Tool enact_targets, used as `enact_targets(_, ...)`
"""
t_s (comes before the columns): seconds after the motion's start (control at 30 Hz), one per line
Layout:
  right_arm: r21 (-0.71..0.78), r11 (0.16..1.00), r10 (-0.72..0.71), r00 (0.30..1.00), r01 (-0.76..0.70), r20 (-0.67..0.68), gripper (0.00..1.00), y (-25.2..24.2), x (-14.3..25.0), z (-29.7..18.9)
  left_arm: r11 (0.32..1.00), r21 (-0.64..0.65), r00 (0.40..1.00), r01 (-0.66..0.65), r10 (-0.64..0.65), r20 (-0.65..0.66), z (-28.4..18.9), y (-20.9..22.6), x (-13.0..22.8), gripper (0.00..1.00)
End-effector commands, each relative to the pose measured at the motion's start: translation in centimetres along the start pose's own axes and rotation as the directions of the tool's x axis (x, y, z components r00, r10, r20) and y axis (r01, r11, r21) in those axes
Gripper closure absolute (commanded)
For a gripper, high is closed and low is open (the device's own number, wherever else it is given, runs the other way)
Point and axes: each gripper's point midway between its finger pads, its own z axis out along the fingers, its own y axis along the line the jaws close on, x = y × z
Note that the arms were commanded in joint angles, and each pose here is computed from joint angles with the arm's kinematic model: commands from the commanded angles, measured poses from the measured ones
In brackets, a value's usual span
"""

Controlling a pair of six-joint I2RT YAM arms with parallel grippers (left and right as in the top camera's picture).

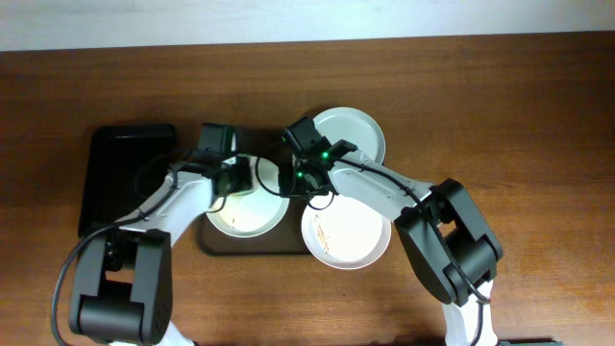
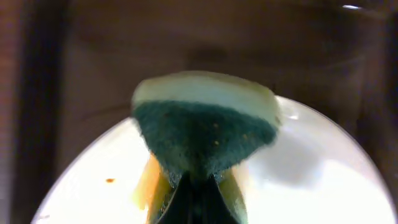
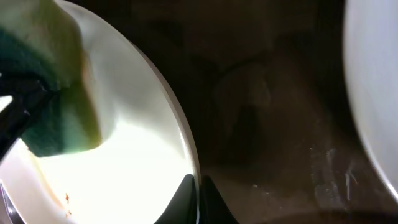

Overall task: Clean dirty plates on tray and stack at the side
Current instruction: 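Scrub the left white plate with the sponge in the left gripper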

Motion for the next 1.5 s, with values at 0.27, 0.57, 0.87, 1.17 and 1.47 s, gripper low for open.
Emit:
enact_targets(0.27,0.000,1.000,-0.006,1.000,0.006,0.021,0.96,0.4,-0.6,-0.1,0.977,-0.083,0.922,0.197,-0.214,-0.322,-2.1,5.5,5.3,1.00)
enact_targets(0.57,-0.009,1.000,-0.006,1.000,0.007,0.014,0.96,0.5,-0.4,-0.1,0.944,0.199,0.893,0.262,-0.159,-0.421,-3.5,0.2,5.5,1.00)
enact_targets(0.87,-0.009,1.000,-0.007,1.000,0.007,0.014,0.96,0.5,-0.4,-0.1,0.979,0.004,0.955,0.206,-0.200,-0.221,-0.6,4.3,1.9,0.99)
enact_targets(1.17,-0.010,1.000,-0.007,1.000,0.007,0.017,0.96,0.6,-0.5,-0.1,0.966,-0.112,0.912,0.235,-0.259,-0.319,-0.6,5.8,5.0,0.99)
enact_targets(1.47,-0.025,1.000,-0.010,1.000,0.010,0.016,0.96,0.8,-0.5,-0.1,0.918,0.284,0.883,0.277,-0.126,-0.452,-2.3,-1.5,5.9,1.00)
